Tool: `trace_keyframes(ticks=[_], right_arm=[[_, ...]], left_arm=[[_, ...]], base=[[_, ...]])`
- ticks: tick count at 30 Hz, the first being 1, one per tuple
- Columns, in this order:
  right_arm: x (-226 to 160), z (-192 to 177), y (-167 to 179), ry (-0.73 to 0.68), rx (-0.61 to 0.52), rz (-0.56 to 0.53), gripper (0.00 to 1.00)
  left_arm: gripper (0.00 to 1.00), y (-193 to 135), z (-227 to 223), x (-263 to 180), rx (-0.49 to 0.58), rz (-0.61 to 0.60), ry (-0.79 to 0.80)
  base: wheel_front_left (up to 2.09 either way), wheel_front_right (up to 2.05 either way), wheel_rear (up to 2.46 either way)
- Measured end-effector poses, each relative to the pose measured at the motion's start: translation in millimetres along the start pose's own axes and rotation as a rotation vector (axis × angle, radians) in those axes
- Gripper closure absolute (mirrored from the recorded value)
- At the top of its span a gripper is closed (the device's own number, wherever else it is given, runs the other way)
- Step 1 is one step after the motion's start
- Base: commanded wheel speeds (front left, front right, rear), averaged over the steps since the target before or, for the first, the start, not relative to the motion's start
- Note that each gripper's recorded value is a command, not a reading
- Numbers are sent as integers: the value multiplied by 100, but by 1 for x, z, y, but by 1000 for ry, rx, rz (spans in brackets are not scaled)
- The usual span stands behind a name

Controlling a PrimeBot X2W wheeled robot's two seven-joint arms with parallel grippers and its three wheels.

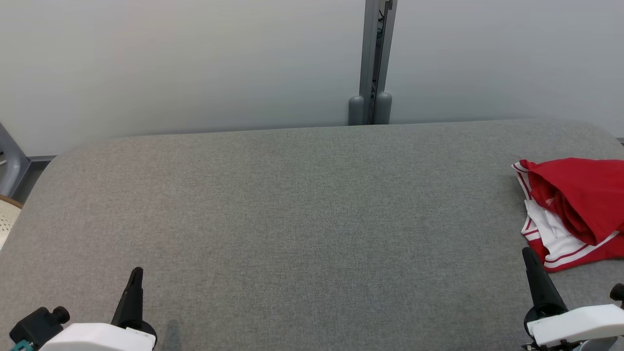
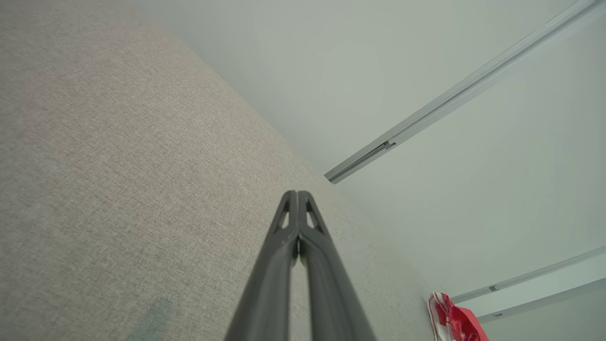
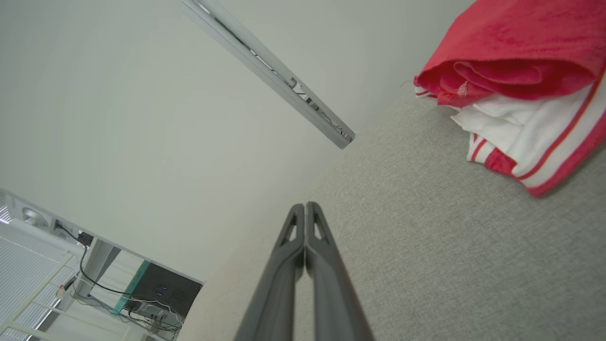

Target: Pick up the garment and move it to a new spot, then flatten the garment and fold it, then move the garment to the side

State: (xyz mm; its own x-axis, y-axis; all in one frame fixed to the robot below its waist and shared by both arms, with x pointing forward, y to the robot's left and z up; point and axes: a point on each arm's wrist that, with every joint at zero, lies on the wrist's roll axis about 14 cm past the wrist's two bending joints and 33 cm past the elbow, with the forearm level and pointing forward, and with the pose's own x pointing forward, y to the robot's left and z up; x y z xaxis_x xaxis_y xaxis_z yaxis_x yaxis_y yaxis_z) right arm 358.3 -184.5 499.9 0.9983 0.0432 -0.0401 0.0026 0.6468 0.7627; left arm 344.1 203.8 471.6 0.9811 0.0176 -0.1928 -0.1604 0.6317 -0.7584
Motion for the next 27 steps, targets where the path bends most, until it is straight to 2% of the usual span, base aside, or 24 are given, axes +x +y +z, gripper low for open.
trace_keyframes(ticks=[27], right_arm=[[12, 7, -2, -20, 306, 1, 100]], left_arm=[[100, -14, 6, 17, -299, -62, -6]], base=[[0, 0, 0]])
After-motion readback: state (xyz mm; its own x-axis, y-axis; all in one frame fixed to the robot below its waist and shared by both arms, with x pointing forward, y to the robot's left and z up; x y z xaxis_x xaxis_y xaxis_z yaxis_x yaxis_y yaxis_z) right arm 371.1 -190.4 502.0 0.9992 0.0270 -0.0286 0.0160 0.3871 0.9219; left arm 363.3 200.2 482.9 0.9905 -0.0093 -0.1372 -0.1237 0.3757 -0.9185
